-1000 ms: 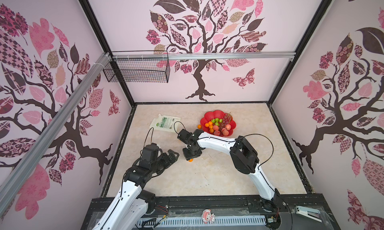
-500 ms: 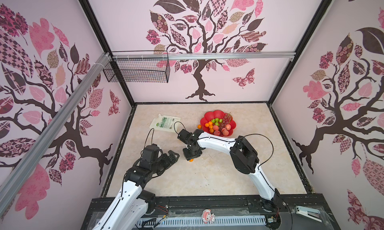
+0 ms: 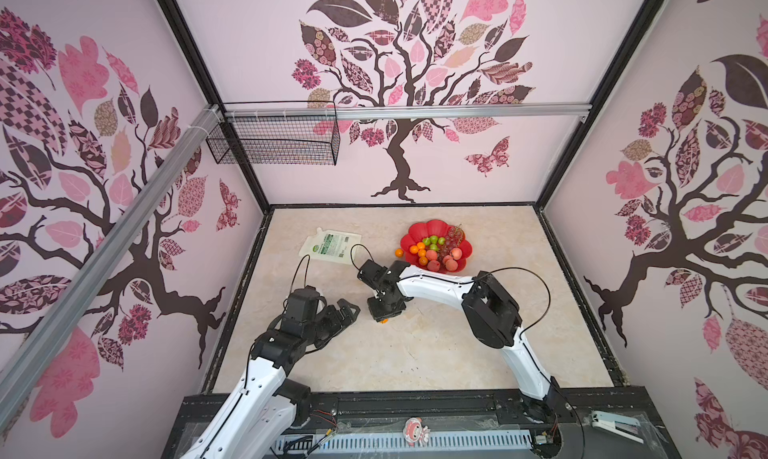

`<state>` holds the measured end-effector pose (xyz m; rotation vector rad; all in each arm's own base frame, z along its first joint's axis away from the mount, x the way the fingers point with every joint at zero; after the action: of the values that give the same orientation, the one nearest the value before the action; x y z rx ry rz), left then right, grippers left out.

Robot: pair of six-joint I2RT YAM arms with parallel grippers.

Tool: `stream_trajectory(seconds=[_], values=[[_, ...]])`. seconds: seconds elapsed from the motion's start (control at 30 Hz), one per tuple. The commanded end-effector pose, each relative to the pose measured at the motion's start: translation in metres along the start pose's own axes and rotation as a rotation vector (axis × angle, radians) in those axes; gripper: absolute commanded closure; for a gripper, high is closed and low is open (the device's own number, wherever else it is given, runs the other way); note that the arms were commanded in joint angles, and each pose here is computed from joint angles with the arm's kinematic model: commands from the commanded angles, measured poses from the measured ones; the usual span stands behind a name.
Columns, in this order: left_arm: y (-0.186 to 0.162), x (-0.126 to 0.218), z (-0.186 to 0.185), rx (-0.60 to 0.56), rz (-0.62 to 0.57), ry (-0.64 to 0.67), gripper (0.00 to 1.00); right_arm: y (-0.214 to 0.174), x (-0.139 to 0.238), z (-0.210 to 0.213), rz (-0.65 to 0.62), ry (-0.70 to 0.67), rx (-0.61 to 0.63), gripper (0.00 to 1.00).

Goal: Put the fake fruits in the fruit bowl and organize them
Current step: 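Carry the kumquat over the red bowl with the right gripper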

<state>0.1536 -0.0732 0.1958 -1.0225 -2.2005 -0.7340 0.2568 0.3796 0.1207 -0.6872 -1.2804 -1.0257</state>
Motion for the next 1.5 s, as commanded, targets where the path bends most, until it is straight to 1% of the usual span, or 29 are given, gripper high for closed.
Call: stream_trajectory(seconds=[0.0,0.23,0.43,0.5,0.6,0.83,1.03,1.13,1.2,1.47], values=[[0.003,-0.001,-0.005,-0.049,-0.003,-0.033,0.02,-0.003,0.030,0.002,-0.043,0.035,-0.010,0.63],[0.018,-0.005,-0.029,-0.126,0.007,-0.083,0.02,-0.013,0.055,-0.017,-0.078,0.091,-0.067,0.64],[0.026,-0.023,-0.059,-0.198,0.027,-0.096,0.02,-0.016,0.079,-0.054,-0.125,0.104,-0.148,0.64],[0.028,-0.032,-0.072,-0.229,0.042,-0.090,0.02,-0.015,0.088,-0.070,-0.145,0.099,-0.176,0.64],[0.030,-0.046,-0.087,-0.247,0.061,-0.103,0.02,-0.011,0.099,-0.090,-0.169,0.083,-0.202,0.64],[0.047,-0.066,-0.118,-0.279,0.057,-0.120,0.02,0.009,0.120,-0.130,-0.226,0.076,-0.265,0.64],[0.060,-0.086,-0.134,-0.306,0.053,-0.113,0.02,0.031,0.125,-0.158,-0.262,0.062,-0.306,0.64],[0.067,-0.092,-0.143,-0.313,0.035,-0.135,0.02,0.043,0.125,-0.167,-0.280,0.051,-0.319,0.64],[0.072,-0.099,-0.147,-0.307,0.011,-0.134,0.02,0.052,0.124,-0.170,-0.291,0.038,-0.319,0.64],[0.087,-0.121,-0.159,-0.315,0.002,-0.106,0.02,0.083,0.108,-0.176,-0.275,0.013,-0.312,0.64]])
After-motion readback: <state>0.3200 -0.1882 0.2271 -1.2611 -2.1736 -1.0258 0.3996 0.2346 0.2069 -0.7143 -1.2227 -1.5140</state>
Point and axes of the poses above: each gripper's point midway between its finger pads, its own x axis back along the fingers, its own z axis along the line the jaws close on, y = z × x, the point moved 10 cm from there along x, back along the fingers, and after that the axes turned 3 degrees about x, right-handed, at the moved point
